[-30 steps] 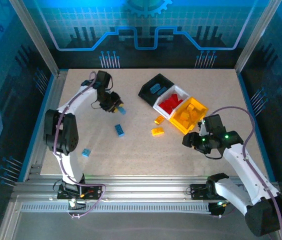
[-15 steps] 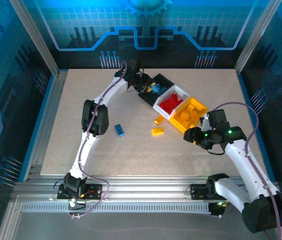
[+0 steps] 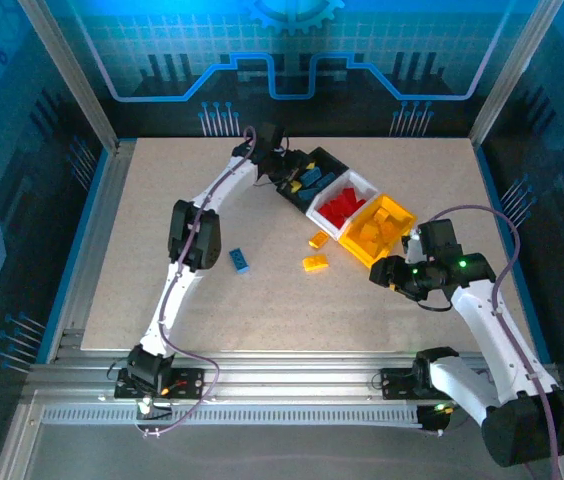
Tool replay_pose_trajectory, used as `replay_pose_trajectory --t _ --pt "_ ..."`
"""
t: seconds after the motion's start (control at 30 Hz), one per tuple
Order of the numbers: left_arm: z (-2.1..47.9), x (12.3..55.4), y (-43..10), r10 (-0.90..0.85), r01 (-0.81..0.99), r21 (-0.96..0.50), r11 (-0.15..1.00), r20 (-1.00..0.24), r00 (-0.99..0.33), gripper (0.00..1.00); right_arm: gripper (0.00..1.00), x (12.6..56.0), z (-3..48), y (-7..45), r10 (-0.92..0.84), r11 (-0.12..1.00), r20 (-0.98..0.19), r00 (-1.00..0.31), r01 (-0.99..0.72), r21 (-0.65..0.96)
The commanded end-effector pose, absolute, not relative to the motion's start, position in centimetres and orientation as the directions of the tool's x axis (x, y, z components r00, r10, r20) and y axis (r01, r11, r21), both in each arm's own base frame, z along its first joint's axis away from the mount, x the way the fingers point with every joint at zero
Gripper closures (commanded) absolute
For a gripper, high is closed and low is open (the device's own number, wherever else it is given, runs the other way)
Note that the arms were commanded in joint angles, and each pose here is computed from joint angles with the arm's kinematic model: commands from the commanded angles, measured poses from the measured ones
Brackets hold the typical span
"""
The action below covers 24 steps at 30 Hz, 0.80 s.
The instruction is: Sort the legos into containers by color
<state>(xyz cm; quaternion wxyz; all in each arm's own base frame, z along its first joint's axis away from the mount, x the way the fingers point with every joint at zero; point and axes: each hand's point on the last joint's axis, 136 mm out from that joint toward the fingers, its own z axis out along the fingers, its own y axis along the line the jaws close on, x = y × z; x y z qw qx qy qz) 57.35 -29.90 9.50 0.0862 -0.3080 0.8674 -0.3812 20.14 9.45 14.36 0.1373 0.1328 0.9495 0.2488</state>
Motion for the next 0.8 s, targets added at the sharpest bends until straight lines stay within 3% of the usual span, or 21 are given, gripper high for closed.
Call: replay_pose_trajectory --t 0.0,0.13,0.43,0.77 --pt "14.2 52.4 -27.9 -0.516 -0.390 -0.609 0.691 -0.038 -0.856 0.28 0.38 19.9 14.1 9.6 0.311 0.832 -0.176 -0.934 0.178 0.525" --pt "14.2 46.3 -23.8 -0.452 -0.387 -0.398 0.832 -0.082 -0.888 0.01 0.37 19.8 13.5 9.9 0.305 0.826 -0.165 -0.938 0.174 0.537" --pt "11.2 36.9 -17.9 -0.400 -0.393 -0.145 0.908 -0.021 -0.916 0.01 0.34 19.6 12.4 10.2 0.296 0.825 -0.142 -0.944 0.178 0.537" --pt "8.1 33.9 -16.6 -0.405 -0.408 -0.075 0.910 0.049 -0.913 0.01 0.31 18.1 11.5 10.2 0.318 0.821 -0.134 -0.939 0.202 0.533"
